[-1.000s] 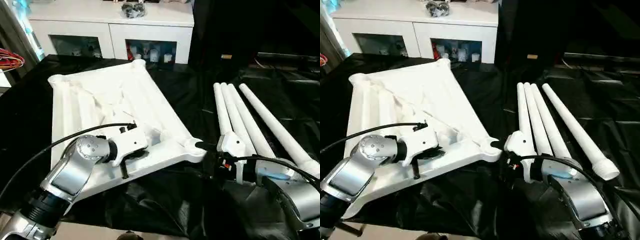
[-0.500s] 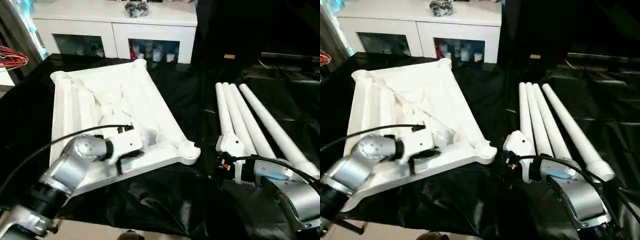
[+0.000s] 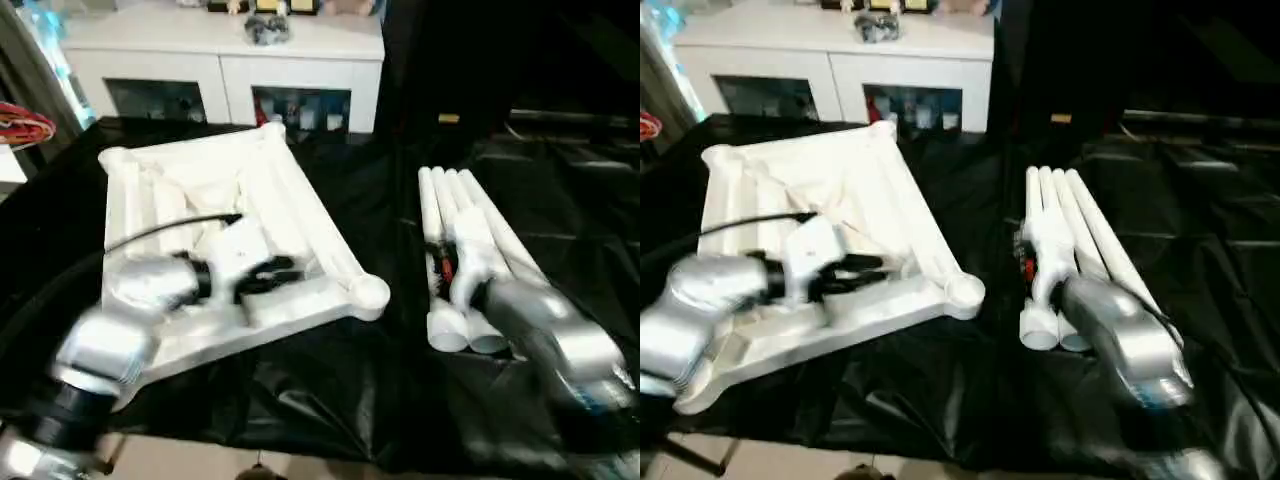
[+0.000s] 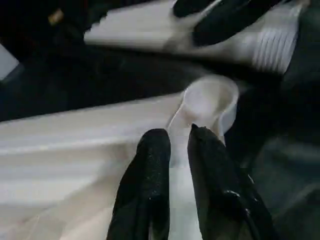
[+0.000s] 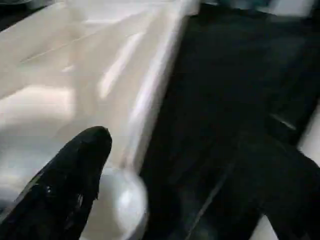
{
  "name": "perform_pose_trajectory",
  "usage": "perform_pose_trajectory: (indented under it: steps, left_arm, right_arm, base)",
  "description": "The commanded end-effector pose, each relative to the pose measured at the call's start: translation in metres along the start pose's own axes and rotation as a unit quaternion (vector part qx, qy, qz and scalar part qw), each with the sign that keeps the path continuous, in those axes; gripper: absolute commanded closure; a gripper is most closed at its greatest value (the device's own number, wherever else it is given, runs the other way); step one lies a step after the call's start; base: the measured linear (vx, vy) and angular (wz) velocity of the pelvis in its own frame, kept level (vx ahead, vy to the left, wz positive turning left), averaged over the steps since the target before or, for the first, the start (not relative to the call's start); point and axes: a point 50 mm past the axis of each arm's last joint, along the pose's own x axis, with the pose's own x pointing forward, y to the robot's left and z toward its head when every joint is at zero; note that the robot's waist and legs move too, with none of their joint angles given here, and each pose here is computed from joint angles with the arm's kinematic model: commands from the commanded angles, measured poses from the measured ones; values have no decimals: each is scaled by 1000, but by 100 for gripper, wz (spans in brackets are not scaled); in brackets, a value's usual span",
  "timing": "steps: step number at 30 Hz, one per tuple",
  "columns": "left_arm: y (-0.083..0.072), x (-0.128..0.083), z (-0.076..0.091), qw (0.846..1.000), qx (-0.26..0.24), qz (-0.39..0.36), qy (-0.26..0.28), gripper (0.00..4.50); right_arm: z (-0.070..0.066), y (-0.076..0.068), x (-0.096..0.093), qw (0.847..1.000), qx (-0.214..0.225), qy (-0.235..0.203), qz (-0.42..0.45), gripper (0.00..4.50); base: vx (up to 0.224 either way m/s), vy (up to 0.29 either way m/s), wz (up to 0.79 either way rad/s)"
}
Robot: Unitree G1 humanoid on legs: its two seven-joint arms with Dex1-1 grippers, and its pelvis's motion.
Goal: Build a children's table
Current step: Pick table leg
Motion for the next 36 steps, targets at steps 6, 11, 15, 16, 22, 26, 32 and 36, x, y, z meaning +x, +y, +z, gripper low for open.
perform_pose_trajectory:
  steps: [6, 11, 15, 16, 22, 26, 32, 36]
  left_arm:
    - [-10, 5, 4, 1000, -18, -12, -4, 364]
    - [-16, 7, 6, 999, -25, -32, -4, 364]
    - [-18, 6, 8, 999, -30, -41, -5, 364]
    - [-18, 6, 9, 999, -30, -40, -6, 364]
    - [-20, 7, 10, 998, -39, -48, -9, 337]
    - [-21, 7, 10, 997, -43, -56, -7, 304]
    - [-22, 9, 10, 998, -31, -53, -2, 287]
    - [-23, 9, 10, 998, -29, -55, 0, 287]
  right_arm:
    - [1, -9, 7, 997, 32, 27, -62, 0]
    - [0, -11, 9, 994, 42, 61, -86, 0]
    - [1, -15, 7, 991, 47, 71, -103, 0]
    - [2, -16, 5, 990, 50, 76, -108, 0]
    - [-2, -15, 1, 987, 65, 96, -110, 0]
    - [-7, -15, 1, 985, 72, 113, -106, 0]
    - [-15, -14, 2, 980, 86, 149, -96, 0]
    - [-18, -17, 2, 976, 85, 169, -108, 0]
  base:
    - [0, 0, 0]
    - [0, 0, 0]
    - [0, 0, 0]
    - [0, 0, 0]
    - [0, 0, 0]
    - [0, 0, 0]
    - [0, 0, 0]
    - [0, 0, 0]
